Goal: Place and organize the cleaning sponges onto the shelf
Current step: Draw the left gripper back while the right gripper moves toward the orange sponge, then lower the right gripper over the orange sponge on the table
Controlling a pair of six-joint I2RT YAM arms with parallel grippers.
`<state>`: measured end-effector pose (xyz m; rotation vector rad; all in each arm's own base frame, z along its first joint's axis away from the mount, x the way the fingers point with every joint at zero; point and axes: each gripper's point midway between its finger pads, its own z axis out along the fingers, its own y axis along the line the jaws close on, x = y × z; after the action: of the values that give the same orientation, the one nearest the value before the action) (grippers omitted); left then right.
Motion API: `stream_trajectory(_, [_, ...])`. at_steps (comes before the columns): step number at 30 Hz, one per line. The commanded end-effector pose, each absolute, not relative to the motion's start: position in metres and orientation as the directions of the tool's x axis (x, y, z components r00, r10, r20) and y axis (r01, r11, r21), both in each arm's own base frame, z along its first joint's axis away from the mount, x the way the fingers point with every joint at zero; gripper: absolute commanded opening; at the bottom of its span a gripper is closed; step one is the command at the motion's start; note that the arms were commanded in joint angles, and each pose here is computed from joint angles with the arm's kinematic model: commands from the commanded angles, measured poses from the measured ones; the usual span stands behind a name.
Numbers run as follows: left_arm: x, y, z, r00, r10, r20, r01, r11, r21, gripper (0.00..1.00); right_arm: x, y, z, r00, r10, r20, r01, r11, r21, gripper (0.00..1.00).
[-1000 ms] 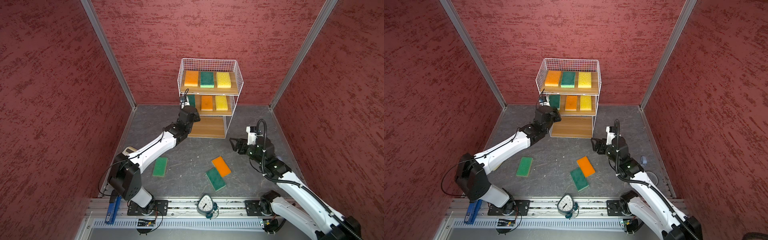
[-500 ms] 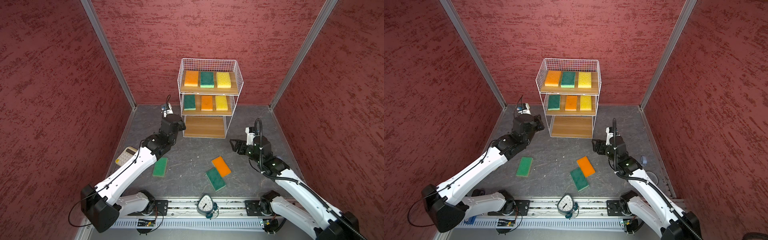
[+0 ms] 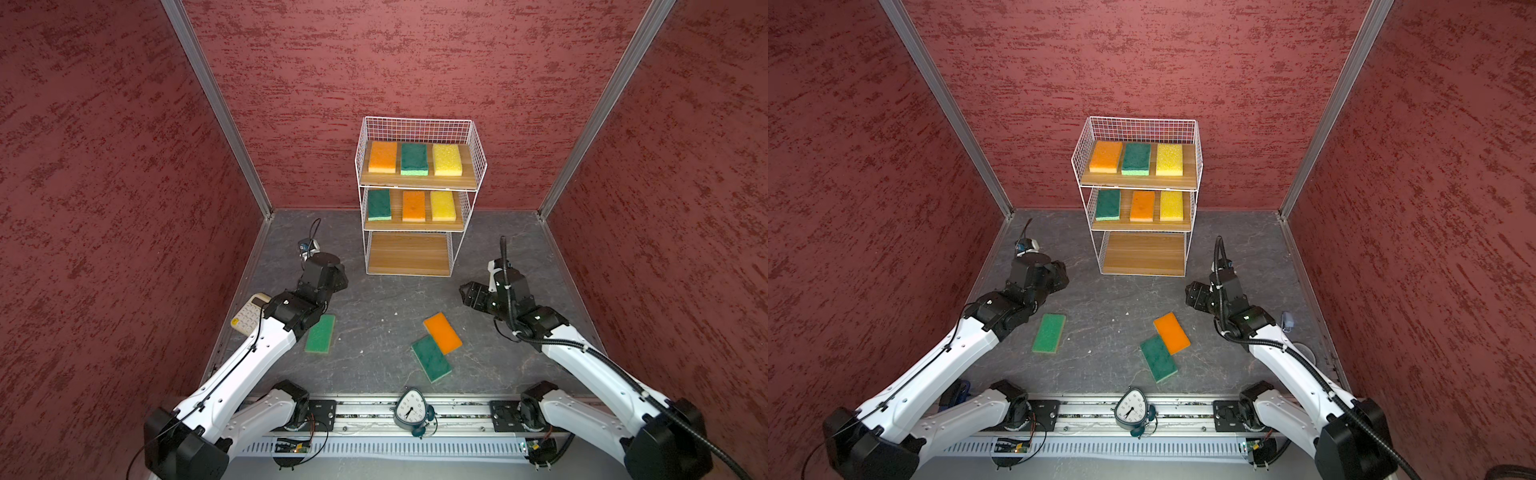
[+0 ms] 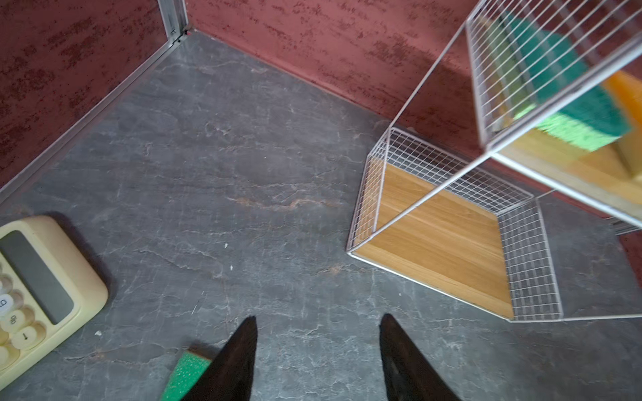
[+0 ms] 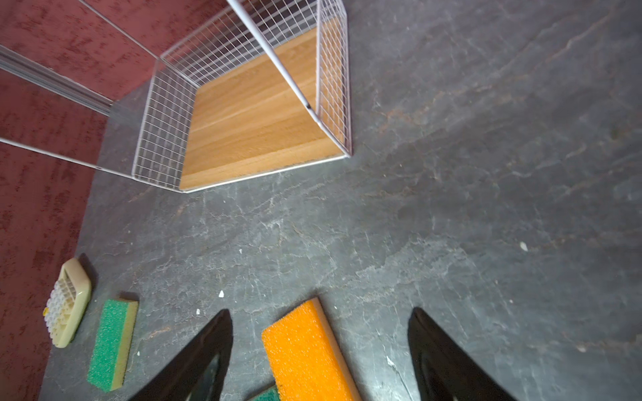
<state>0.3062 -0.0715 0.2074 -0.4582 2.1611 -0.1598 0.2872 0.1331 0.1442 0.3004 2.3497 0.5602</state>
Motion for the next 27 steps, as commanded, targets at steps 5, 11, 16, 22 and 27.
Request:
stream_trajectory(5, [0.292,-0.067,0.164,-0.618,-0.385,-0.685,-0.307,0.921,-0.240,0.65,0.281,0.133,0.133,-0.755,0.386,-0.530,0.153,0.890,0.429,0.80])
stream_trajectory(11, [0.288,-0.063,0.145,-0.660,-0.370,-0.654,-0.324,0.925,-0.196,0.68,0.268,0.146,0.113,-0.800,0.339,-0.495,0.148,0.911,0.386,0.80])
stream_trajectory(16, [0.288,-0.062,0.132,-0.674,-0.396,-0.624,-0.336,0.916,-0.219,0.69,0.261,0.147,0.104,-0.817,0.320,-0.480,0.142,0.918,0.370,0.80])
stream_trajectory(22, [0.288,-0.061,0.125,-0.683,-0.406,-0.607,-0.344,0.912,-0.222,0.70,0.254,0.152,0.089,-0.842,0.291,-0.454,0.137,0.930,0.342,0.78])
stream_trajectory(27, [0.287,-0.061,0.120,-0.694,-0.411,-0.592,-0.348,0.910,-0.224,0.70,0.251,0.155,0.081,-0.850,0.270,-0.453,0.124,0.937,0.325,0.78])
